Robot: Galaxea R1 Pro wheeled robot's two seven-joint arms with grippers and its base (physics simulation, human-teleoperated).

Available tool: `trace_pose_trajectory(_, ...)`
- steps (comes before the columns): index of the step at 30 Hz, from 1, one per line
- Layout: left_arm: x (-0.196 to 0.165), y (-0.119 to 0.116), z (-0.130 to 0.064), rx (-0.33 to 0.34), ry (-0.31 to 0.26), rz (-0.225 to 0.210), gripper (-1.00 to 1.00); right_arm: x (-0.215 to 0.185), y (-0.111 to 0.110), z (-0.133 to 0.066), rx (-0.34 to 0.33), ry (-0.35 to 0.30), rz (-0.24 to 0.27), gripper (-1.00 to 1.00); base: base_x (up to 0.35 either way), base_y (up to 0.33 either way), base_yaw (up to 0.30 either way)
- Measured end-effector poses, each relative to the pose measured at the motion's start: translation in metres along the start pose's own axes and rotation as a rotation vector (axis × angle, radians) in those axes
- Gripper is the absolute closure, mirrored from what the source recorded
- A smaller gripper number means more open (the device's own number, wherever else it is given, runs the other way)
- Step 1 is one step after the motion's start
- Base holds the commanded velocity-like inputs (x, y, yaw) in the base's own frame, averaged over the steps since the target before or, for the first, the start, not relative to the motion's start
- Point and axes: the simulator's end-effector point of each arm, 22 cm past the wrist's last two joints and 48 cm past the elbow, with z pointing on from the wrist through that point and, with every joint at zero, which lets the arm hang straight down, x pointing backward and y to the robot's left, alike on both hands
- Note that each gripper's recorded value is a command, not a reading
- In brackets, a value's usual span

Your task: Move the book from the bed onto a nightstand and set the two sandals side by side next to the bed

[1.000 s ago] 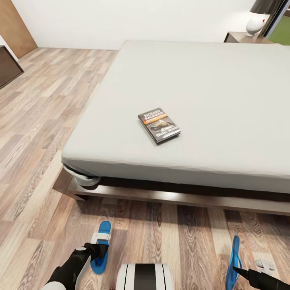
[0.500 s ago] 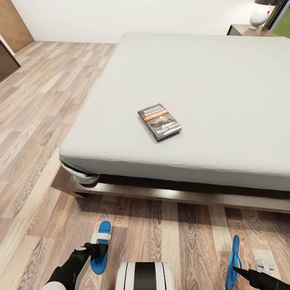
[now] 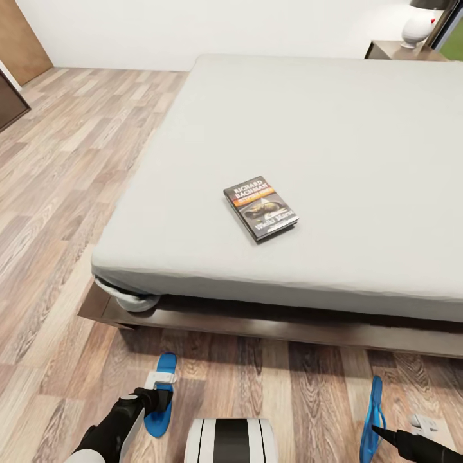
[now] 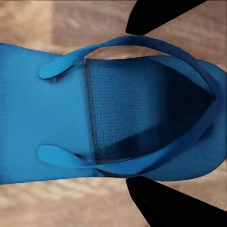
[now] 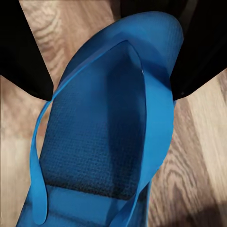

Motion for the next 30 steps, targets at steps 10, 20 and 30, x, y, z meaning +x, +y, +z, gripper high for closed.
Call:
trace_pose_trajectory(10,0.002,-0.001,0.001,0.001,0.006,0.0,1.0,0.002,-0.001,0.001,0.001,0.004,0.001,1.0,0.017,0.011,0.0)
trace_pose_trajectory(20,0.014,-0.002,0.008,0.004,0.031,-0.002,1.0,0.011,-0.006,0.005,0.009,0.026,0.011,1.0,0.0,0.0,0.0)
trace_pose_trajectory(30,0.018,-0.002,0.012,0.008,0.039,-0.009,1.0,0.017,-0.009,0.007,0.013,0.04,0.017,1.0,0.0,0.0,0.0)
